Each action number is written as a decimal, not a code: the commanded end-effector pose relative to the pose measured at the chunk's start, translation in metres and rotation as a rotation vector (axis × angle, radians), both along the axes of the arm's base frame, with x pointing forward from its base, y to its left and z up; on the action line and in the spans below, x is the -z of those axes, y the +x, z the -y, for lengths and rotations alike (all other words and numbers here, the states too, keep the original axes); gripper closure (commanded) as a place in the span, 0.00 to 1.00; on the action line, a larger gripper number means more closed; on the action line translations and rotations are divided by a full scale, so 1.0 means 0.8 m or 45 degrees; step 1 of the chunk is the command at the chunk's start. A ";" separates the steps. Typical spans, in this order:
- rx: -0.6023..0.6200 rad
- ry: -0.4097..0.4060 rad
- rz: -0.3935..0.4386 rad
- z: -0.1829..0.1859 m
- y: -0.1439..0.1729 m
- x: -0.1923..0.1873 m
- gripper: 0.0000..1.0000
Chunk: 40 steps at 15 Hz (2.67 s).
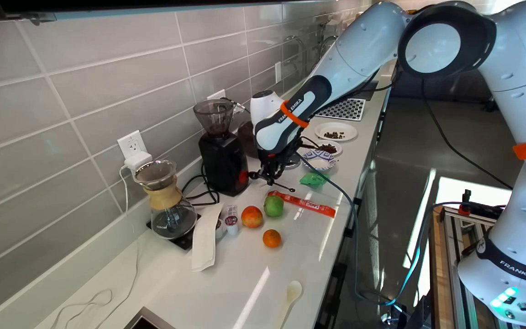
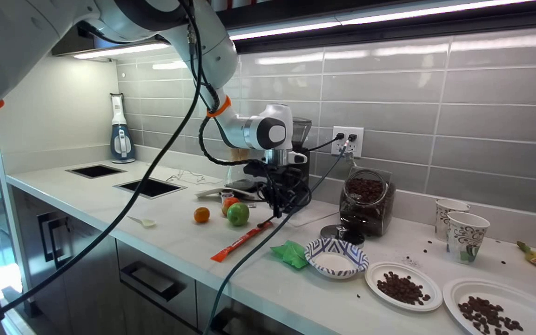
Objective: Use the black ladle to take some coffee beans from the glass container and place them in the black and white bowl.
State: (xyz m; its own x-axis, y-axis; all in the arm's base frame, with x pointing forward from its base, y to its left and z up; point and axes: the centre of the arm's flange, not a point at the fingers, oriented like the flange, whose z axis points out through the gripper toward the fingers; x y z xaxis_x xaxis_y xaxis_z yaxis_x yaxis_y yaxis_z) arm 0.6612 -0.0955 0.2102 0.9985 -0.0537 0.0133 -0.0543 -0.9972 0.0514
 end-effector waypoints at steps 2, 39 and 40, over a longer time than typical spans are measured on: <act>0.015 0.075 -0.206 -0.011 -0.043 -0.050 0.98; 0.405 -0.045 -0.184 0.141 -0.187 -0.285 0.91; 0.405 -0.045 -0.184 0.141 -0.187 -0.285 0.98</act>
State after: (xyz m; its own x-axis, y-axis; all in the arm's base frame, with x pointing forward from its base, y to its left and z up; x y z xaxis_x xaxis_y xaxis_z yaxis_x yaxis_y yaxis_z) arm 0.5115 -0.2079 0.4379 0.9236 -0.3643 -0.1193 -0.3515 -0.9290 0.1155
